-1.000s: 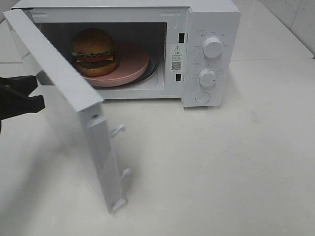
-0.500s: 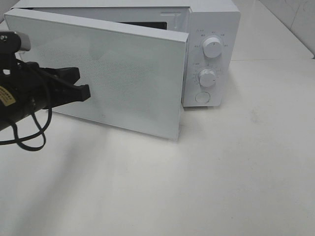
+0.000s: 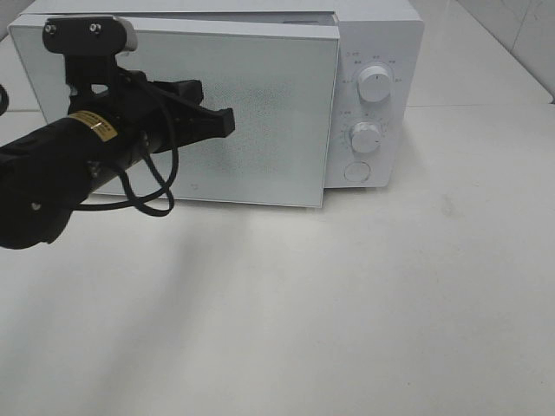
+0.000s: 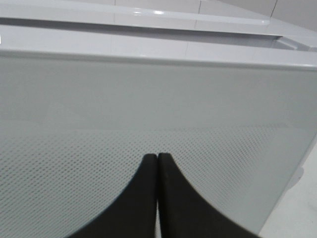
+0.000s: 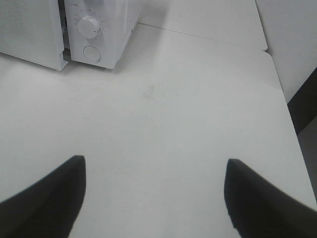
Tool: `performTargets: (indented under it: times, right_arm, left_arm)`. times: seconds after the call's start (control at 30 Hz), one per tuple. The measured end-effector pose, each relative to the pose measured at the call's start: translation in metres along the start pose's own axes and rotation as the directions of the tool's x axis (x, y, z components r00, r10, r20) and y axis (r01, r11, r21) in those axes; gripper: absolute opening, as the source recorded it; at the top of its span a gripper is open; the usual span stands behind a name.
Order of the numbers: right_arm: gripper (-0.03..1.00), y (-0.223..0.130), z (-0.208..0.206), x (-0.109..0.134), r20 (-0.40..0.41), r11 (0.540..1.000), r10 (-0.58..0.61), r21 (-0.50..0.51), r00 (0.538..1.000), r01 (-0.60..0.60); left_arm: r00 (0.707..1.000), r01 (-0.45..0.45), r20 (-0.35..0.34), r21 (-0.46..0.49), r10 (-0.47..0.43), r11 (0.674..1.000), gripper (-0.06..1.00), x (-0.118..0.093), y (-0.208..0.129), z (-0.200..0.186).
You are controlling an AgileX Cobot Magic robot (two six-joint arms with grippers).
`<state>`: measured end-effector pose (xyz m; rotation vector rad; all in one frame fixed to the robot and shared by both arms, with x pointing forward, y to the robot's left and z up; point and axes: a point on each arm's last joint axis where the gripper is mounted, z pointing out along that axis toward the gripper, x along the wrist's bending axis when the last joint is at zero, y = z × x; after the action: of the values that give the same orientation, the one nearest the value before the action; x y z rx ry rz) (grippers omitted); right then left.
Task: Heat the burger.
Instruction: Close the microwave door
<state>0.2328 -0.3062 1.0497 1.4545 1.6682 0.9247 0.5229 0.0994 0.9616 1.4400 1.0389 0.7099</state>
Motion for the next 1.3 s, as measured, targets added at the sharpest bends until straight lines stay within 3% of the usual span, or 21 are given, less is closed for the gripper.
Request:
performTargets:
  times: [0.27,0.77,1.0,1.3]
  right_arm:
    - [0.75,0.0,0.0,0.0,0.0,1.0,0.0,0.0,1.0,0.0]
    - [0.75,0.0,0.0,0.0,0.0,1.0,0.0,0.0,1.0,0.0]
    - [0.75,0.0,0.0,0.0,0.0,1.0,0.0,0.0,1.0,0.0]
    - [0.75,0.0,0.0,0.0,-0.001,1.0,0.0,0.0,1.0,0.0]
  left_arm:
    - [1.0,0.026,0.013,-0.032,-0.026,0.999,0.0,-0.016,0.004,0.027]
    - [0.998,0.025,0.06,0.011,-0.026,1.0,0.0,-0.038,0.007,0.064]
    - [0.998,-0.016,0.064,0.024,0.014,1.0,0.0,-0.04,0.01,0.069]
    - [0.999,-0.019,0.029,0.039,0.018,0.999,0.0,-0.027,0.011,0.072]
